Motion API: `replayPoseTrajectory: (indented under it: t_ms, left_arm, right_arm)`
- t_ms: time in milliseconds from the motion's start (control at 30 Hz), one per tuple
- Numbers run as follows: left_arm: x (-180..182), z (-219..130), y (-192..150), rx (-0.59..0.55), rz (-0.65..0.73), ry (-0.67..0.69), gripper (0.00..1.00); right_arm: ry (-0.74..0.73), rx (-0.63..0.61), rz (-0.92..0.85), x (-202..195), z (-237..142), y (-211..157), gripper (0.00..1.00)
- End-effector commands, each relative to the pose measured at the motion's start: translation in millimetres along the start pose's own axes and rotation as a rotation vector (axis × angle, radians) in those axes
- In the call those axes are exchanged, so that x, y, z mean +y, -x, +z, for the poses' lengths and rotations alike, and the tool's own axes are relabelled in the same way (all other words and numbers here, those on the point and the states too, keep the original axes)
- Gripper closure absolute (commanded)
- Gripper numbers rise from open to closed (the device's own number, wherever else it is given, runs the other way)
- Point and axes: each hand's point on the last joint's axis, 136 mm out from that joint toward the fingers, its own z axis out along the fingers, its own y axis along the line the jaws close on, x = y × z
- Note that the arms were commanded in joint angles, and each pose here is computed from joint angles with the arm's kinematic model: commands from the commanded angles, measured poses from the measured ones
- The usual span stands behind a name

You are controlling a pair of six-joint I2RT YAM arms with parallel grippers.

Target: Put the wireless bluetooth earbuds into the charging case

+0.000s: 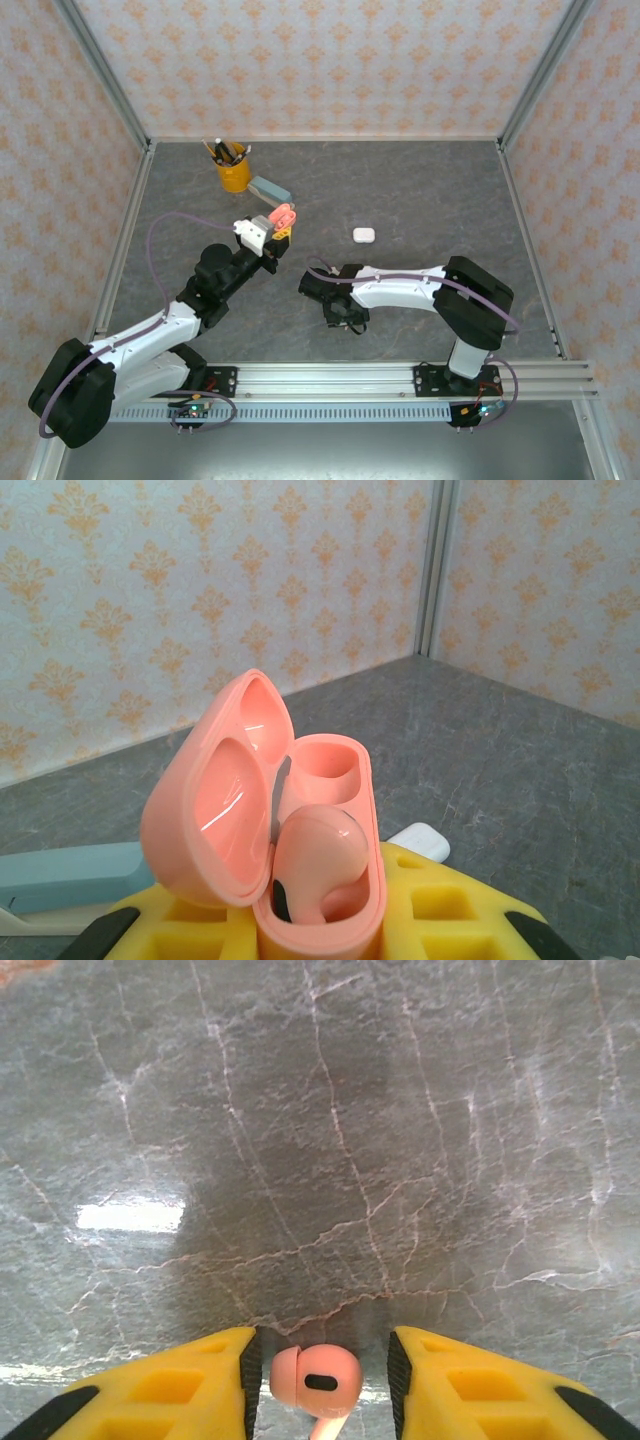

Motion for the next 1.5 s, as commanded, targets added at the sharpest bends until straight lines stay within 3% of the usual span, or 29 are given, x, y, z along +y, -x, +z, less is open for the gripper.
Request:
replayPoseTrajectory:
  t_ms: [0,667,1467]
  left_arm:
    - [2,-3,16,-0.06,-0.009,0.003,1.0]
    - [0,-1,17,-0.056,-0.016,-0.007,1.0]
    - [-1,0,20,-0.058,-0.027,-0.014,1.0]
  right_arm:
    - [-0.018,-0.012,0.008,-3,2,0,0.62]
    - [0.003,-0.025,0.02,-8,-3,-3,0.72]
    - [0.001,-0.014,0.04,-11,2,-6,0.65]
